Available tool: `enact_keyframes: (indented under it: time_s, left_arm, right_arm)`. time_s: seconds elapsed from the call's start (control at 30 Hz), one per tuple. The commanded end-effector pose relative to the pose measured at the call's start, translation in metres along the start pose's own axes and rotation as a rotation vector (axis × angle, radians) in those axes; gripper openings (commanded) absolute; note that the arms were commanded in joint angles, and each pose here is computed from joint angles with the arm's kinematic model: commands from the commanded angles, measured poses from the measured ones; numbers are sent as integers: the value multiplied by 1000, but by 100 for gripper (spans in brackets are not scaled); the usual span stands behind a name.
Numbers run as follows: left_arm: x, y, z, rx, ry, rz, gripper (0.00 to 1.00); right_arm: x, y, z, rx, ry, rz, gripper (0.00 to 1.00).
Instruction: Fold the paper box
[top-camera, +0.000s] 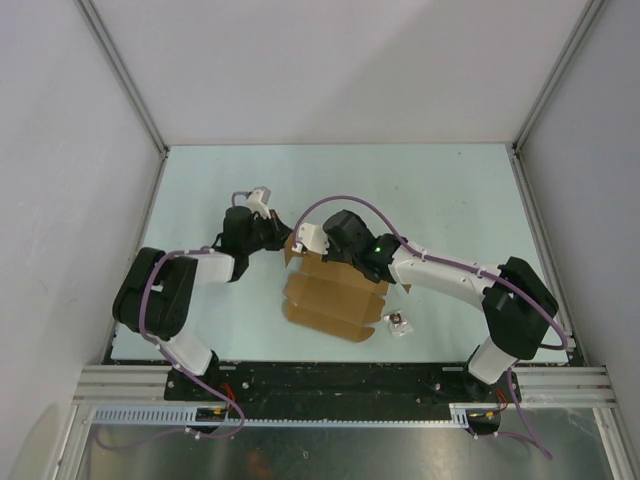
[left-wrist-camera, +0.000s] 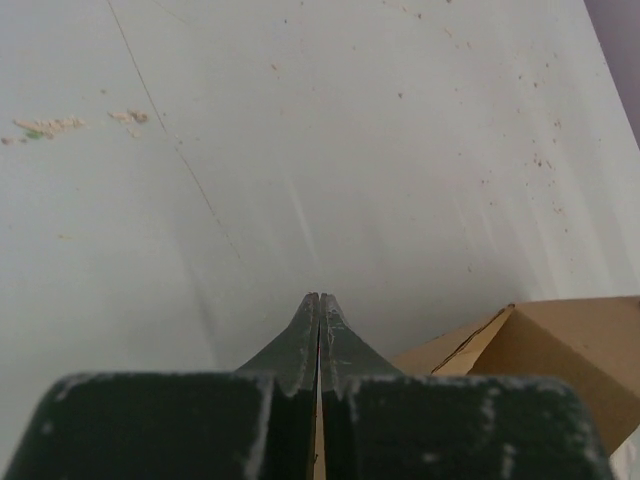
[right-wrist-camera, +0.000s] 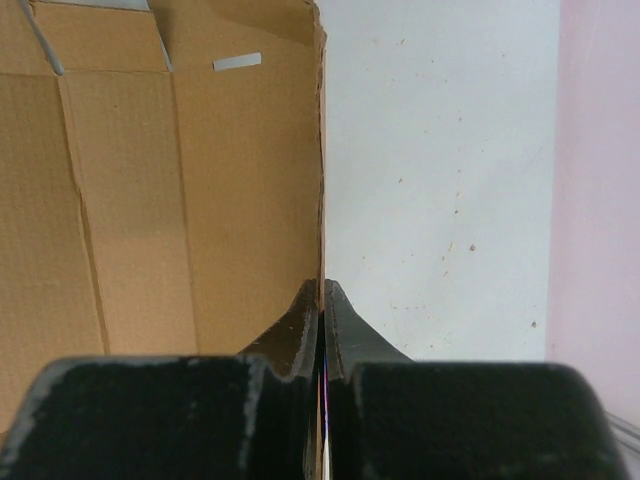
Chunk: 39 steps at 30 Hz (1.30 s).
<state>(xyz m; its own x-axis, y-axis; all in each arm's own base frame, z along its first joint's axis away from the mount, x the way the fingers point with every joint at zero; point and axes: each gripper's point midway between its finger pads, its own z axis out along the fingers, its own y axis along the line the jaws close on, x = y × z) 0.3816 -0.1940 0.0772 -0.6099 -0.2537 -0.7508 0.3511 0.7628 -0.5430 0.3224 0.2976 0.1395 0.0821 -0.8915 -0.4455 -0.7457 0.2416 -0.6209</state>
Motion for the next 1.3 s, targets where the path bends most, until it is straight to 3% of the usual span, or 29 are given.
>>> enact_keyframes:
  time_s: [0.0,1.27]
  left_arm:
    - [0,-13,-9,48,-24,58,0]
    - [45,-42,-33,119,27,111,0]
  right_arm:
    - [-10,-8,-2,43,-29,28,0]
    - [6,13,-2,123,29,-101,0]
